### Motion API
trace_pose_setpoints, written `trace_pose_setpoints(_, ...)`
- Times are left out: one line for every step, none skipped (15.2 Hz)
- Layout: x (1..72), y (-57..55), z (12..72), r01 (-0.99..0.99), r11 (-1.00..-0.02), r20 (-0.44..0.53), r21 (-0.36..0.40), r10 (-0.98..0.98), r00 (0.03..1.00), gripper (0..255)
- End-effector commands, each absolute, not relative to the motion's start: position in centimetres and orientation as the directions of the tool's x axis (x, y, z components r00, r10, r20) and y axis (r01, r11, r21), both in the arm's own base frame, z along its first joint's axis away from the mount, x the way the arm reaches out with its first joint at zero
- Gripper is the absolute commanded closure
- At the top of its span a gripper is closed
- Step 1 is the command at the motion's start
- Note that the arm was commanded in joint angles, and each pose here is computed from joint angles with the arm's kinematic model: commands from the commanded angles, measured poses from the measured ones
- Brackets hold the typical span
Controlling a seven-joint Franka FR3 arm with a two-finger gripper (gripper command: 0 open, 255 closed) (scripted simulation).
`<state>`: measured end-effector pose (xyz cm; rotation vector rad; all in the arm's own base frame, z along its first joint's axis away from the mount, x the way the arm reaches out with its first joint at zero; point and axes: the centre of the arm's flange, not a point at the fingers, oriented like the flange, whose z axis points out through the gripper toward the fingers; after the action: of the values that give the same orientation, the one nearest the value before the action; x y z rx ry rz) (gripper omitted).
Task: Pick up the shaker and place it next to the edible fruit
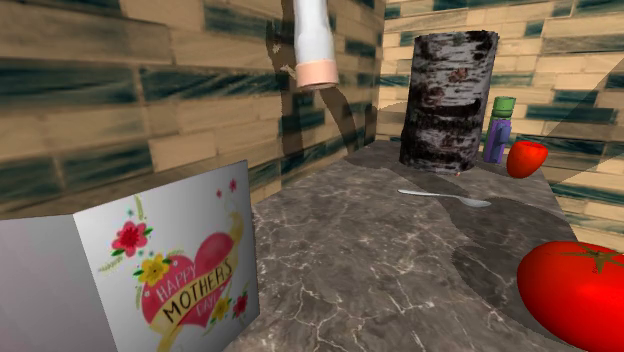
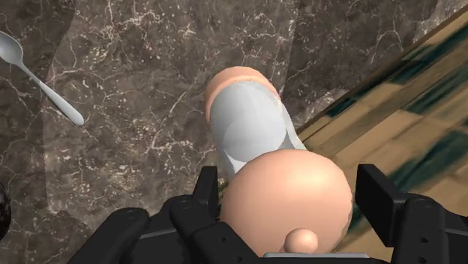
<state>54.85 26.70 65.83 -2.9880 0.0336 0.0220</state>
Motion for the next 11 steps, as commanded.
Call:
trace_pose_setpoints(54.3,23.9,65.9,-0.023,-0.988,-0.017,-0.153,-0.021,1.000,255)
trace_pose_setpoints(54.0,22.6,65.9,-0.023,-0.988,-0.017,-0.153,-0.021,1.000,255)
trace_pose_setpoints(53.7,21.3,65.9,-0.023,-0.988,-0.017,-0.153,-0.021,1.000,255)
trace_pose_setpoints(53.5,20.0,65.9,-0.023,-0.988,-0.017,-0.153,-0.021,1.000,255)
trace_pose_setpoints(53.2,18.7,65.9,-0.023,-0.988,-0.017,-0.153,-0.021,1.000,255)
trace_pose_setpoints(52.9,17.4,65.9,-0.023,-0.988,-0.017,-0.153,-0.021,1.000,255)
trace_pose_setpoints(52.7,16.2,65.9,-0.023,-0.988,-0.017,-0.153,-0.021,1.000,255)
trace_pose_setpoints(52.4,14.9,65.9,-0.023,-0.988,-0.017,-0.153,-0.021,1.000,255)
trace_pose_setpoints(52.1,13.6,65.9,-0.023,-0.988,-0.017,-0.153,-0.021,1.000,255)
trace_pose_setpoints(51.8,12.3,65.9,-0.023,-0.988,-0.017,-0.153,-0.021,1.000,255)
trace_pose_setpoints(51.6,11.0,65.9,-0.023,-0.988,-0.017,-0.153,-0.021,1.000,255)
